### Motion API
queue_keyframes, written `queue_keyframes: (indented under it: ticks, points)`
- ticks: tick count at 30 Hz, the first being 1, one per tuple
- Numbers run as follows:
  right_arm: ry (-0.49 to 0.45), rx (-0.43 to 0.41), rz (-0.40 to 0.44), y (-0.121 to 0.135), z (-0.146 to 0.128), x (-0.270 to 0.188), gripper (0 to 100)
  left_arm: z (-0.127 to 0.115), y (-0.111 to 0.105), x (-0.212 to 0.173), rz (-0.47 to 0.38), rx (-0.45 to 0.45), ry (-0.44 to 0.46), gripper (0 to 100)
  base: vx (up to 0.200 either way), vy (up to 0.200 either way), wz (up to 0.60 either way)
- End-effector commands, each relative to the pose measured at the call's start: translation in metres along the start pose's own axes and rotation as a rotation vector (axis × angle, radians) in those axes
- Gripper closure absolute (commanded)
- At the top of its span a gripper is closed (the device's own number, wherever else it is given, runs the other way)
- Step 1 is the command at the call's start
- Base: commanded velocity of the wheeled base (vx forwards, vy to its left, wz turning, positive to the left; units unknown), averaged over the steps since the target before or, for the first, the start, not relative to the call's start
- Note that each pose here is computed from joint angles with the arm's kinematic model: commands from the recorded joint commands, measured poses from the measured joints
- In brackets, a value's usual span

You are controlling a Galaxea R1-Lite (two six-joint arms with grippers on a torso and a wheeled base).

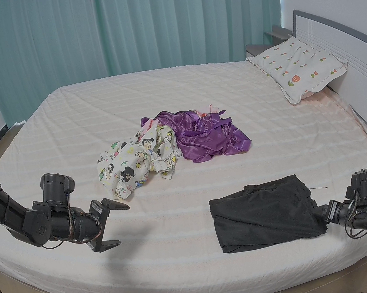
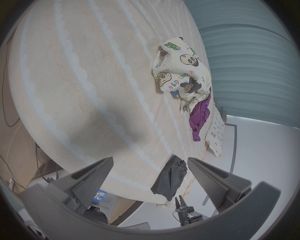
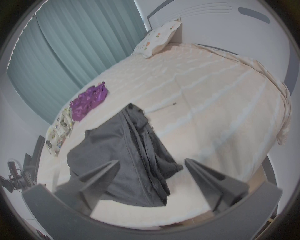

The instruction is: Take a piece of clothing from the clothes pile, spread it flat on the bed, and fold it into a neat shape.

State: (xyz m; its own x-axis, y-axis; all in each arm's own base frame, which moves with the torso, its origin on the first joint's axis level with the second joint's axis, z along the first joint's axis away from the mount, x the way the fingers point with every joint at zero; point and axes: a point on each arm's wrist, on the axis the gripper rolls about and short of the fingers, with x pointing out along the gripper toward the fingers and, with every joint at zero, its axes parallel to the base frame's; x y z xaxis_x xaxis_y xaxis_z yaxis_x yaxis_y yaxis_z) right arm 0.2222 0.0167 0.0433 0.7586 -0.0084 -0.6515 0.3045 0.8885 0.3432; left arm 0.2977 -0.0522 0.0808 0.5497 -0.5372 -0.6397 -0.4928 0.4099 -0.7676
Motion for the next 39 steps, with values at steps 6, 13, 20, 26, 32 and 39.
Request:
queue_keyframes:
  ticks: [6, 13, 20, 26, 32, 39]
  points:
    - [-0.098, 0.055, 0.084, 0.005, 0.034, 0.008, 0, 0.000, 0.001, 0.002, 0.004, -0.001, 0.005, 0, 0.000, 0.000, 0.00]
    - [-0.076, 0.119, 0.169, 0.031, 0.050, 0.059, 0, -0.005, 0.004, 0.008, 0.022, 0.001, 0.026, 0, 0.000, 0.000, 0.00]
    - [0.023, 0.099, 0.298, 0.039, 0.048, 0.090, 0, -0.005, 0.008, 0.016, 0.043, -0.010, 0.044, 0, 0.000, 0.000, 0.00]
    - [-0.008, 0.099, 0.300, 0.033, 0.061, 0.108, 0, -0.006, 0.008, 0.016, 0.045, -0.009, 0.048, 0, 0.000, 0.000, 0.00]
    - [-0.021, 0.101, 0.309, 0.033, 0.066, 0.111, 0, -0.007, 0.008, 0.017, 0.045, -0.006, 0.052, 0, 0.000, 0.000, 0.00]
    - [0.030, 0.120, 0.362, 0.033, 0.063, 0.118, 0, -0.007, 0.008, 0.017, 0.044, -0.005, 0.051, 0, 0.000, 0.000, 0.00]
